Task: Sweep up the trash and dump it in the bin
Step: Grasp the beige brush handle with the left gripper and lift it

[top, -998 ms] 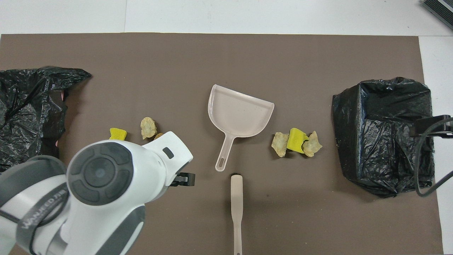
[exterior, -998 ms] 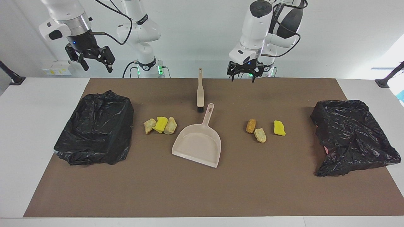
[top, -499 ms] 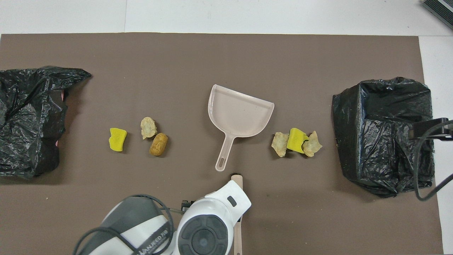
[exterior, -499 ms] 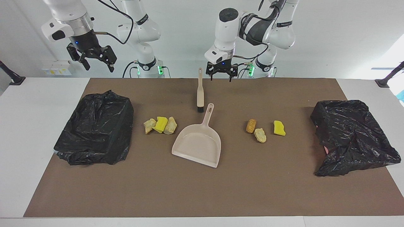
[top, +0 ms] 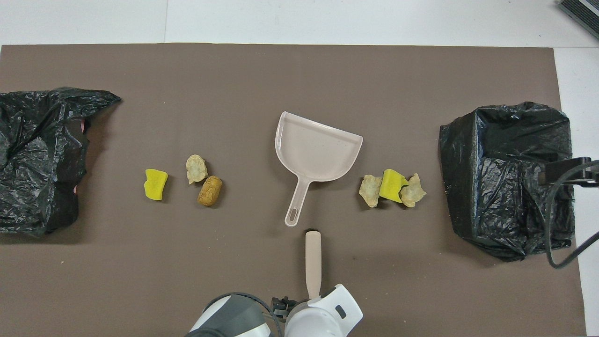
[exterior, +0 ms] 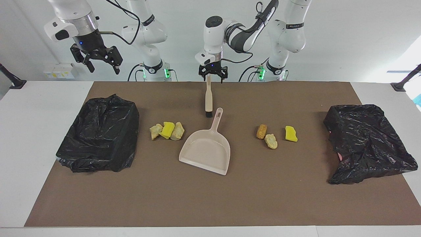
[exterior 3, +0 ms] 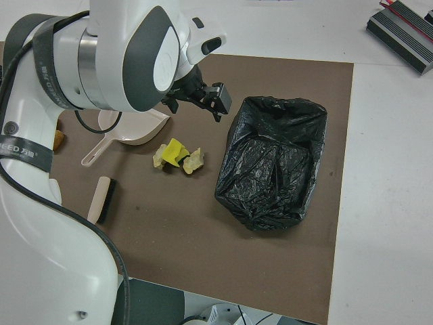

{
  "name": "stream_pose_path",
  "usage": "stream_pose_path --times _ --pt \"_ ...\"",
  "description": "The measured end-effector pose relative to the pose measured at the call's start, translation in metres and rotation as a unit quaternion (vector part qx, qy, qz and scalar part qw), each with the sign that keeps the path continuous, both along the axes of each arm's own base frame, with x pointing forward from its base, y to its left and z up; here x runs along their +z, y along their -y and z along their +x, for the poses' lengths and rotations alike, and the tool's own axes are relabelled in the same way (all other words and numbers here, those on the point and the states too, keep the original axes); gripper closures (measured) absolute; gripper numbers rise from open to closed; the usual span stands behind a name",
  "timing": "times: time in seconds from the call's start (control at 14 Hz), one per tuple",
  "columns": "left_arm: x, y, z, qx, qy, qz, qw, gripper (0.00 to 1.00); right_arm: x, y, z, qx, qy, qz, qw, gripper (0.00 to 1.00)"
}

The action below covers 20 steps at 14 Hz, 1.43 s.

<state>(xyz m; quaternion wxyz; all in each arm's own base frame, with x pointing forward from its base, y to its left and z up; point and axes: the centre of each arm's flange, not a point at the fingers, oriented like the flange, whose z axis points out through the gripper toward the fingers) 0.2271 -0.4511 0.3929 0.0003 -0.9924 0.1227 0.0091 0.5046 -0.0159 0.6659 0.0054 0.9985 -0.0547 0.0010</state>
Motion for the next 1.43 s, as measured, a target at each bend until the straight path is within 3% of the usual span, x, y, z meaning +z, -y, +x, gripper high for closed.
stream_pose_path --times 0.43,0.93,1.14,1.43 --pt "-0.019 0.005 -0.02 -0.016 -0.002 0.006 1.0 0.0 -0.001 0.005 -0.005 -0.004 -0.008 0.001 1.0 0.0" --pt "-0.052 0.011 -0.019 -0.019 -0.008 0.022 1.0 0.02 -0.008 0.004 -0.012 -0.002 -0.016 0.003 1.0 0.0" --pt "-0.052 0.012 -0.021 -0.021 -0.007 0.022 1.0 0.16 -0.011 0.002 -0.013 -0.001 -0.019 0.002 1.0 0.0" --pt "-0.051 0.011 -0.018 -0.02 -0.005 0.021 1.0 0.65 -0.012 0.002 -0.013 -0.001 -0.02 0.003 1.0 0.0"
